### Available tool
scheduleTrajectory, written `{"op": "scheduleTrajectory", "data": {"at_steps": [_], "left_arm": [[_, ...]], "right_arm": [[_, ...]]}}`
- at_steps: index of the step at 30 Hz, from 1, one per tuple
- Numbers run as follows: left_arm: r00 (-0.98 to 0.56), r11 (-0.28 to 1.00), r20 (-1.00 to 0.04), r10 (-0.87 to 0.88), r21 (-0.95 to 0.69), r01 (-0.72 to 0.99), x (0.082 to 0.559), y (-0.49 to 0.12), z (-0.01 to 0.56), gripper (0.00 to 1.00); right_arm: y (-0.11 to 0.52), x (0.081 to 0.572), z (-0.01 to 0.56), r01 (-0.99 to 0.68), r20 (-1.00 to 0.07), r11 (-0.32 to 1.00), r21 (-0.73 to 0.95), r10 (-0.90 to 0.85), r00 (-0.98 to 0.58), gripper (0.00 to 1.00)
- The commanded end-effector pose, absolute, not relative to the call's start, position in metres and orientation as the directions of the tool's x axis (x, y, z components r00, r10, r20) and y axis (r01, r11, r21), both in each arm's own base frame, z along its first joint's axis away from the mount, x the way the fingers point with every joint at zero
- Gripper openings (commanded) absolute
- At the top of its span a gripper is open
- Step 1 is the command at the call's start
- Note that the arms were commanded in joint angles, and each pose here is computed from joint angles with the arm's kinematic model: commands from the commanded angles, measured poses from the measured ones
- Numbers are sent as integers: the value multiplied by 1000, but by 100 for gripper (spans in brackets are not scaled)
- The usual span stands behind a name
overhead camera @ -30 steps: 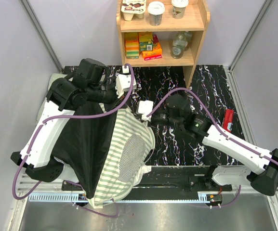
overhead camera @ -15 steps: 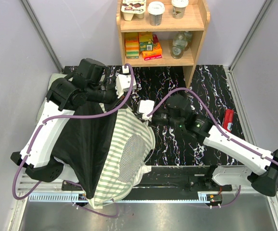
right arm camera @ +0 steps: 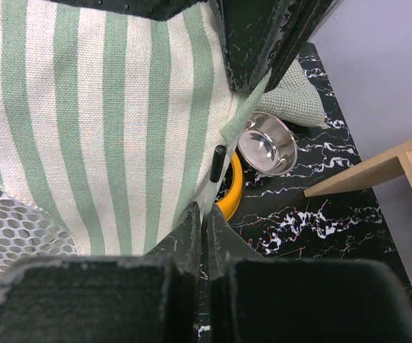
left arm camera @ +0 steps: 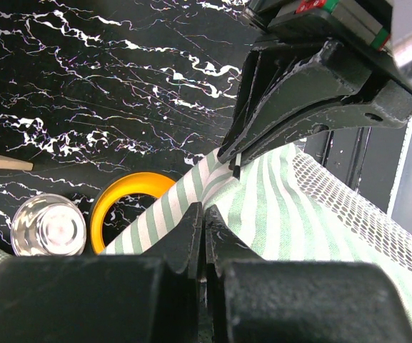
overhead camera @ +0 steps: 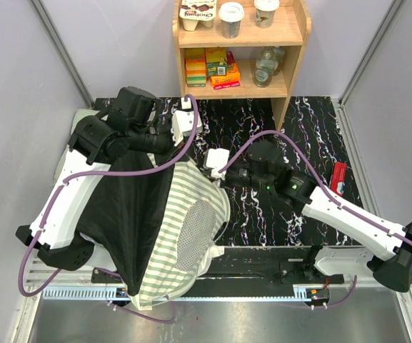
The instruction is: Set up the pet tent
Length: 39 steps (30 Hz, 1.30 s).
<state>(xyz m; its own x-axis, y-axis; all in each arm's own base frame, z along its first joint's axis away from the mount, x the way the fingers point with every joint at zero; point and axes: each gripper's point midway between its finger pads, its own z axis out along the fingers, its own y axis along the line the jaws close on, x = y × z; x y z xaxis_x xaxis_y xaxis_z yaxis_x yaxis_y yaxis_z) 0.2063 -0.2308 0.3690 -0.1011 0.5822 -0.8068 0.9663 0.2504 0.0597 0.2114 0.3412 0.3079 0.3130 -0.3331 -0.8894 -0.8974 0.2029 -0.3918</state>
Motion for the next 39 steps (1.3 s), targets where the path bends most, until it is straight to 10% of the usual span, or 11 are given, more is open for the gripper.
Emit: {"op": "scheduleTrajectory", "data": {"at_steps": [1,39], "left_arm": [[-5,245,-852,523,144,959,209,-232,397,0],[-7,225,-844,537,135,965,204,-233,389,0]], "right_arm": [[330,195,251,-937,-841,107,-333,-483,244,0],[337,194,268,-937,-860,106,-334,-441,256,0]]}}
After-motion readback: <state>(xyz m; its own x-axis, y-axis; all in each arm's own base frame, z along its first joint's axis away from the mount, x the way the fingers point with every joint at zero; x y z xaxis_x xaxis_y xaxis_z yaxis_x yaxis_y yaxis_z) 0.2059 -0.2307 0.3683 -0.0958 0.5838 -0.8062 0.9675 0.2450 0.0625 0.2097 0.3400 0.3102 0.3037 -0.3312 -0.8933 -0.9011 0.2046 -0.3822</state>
